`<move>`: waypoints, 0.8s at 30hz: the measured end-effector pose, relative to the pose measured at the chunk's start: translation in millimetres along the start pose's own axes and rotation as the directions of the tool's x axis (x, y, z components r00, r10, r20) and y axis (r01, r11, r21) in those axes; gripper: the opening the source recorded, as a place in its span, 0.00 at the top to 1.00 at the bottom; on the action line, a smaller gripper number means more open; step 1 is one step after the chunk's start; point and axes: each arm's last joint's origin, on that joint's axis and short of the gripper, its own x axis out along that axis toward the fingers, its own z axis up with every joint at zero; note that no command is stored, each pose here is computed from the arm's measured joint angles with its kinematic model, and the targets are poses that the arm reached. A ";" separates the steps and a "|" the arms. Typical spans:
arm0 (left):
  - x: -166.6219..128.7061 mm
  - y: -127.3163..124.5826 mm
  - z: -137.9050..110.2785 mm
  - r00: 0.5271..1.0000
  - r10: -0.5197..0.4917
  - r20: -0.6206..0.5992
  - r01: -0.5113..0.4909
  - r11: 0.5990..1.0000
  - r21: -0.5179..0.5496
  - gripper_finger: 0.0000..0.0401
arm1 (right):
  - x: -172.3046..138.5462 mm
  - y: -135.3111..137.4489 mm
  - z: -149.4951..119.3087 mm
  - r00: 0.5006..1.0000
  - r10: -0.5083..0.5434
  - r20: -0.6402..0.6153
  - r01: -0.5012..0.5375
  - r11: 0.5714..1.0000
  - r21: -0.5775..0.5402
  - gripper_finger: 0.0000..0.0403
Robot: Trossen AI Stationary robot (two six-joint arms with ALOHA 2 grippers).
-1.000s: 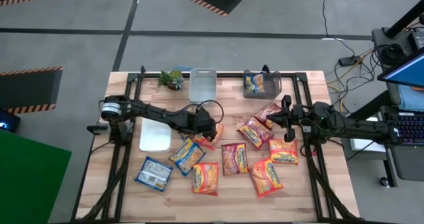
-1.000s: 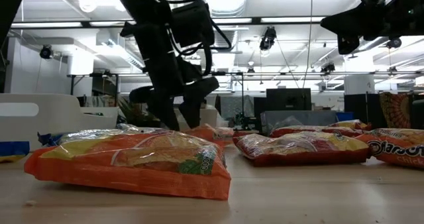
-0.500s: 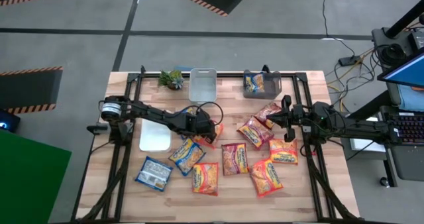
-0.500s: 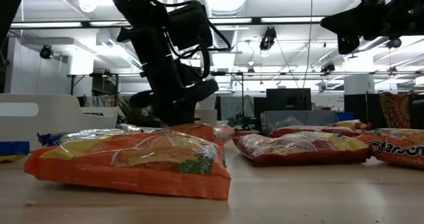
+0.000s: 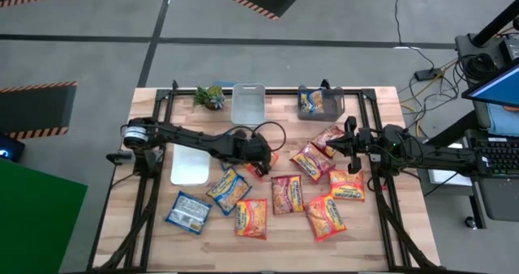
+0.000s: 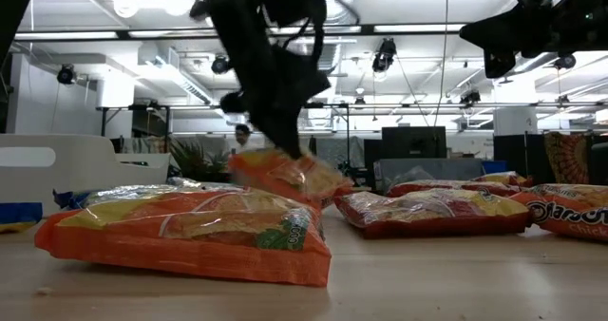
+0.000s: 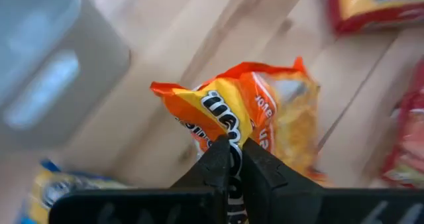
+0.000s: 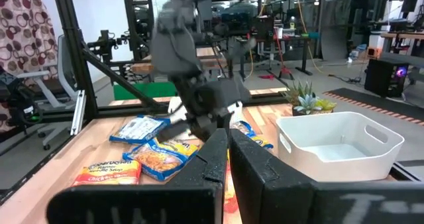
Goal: Sort Maruchan noodles
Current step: Put the orange noodle pack into the gray bin
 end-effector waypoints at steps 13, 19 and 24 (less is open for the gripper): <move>-63.8 4.0 65.8 0.991 0.035 0.131 -0.065 0.971 0.231 1.00 | 0.1 -0.2 -2.3 1.000 -0.001 -0.024 0.002 1.000 0.015 0.98; -88.2 28.0 94.1 0.966 0.179 0.187 -0.222 0.944 0.244 1.00 | 0.2 -0.2 -2.4 1.000 -0.001 -0.024 0.002 1.000 0.023 0.98; -88.1 63.4 109.5 0.922 0.345 0.176 -0.377 0.903 0.204 1.00 | 0.2 -0.2 -2.3 1.000 -0.001 -0.024 0.002 1.000 0.031 0.98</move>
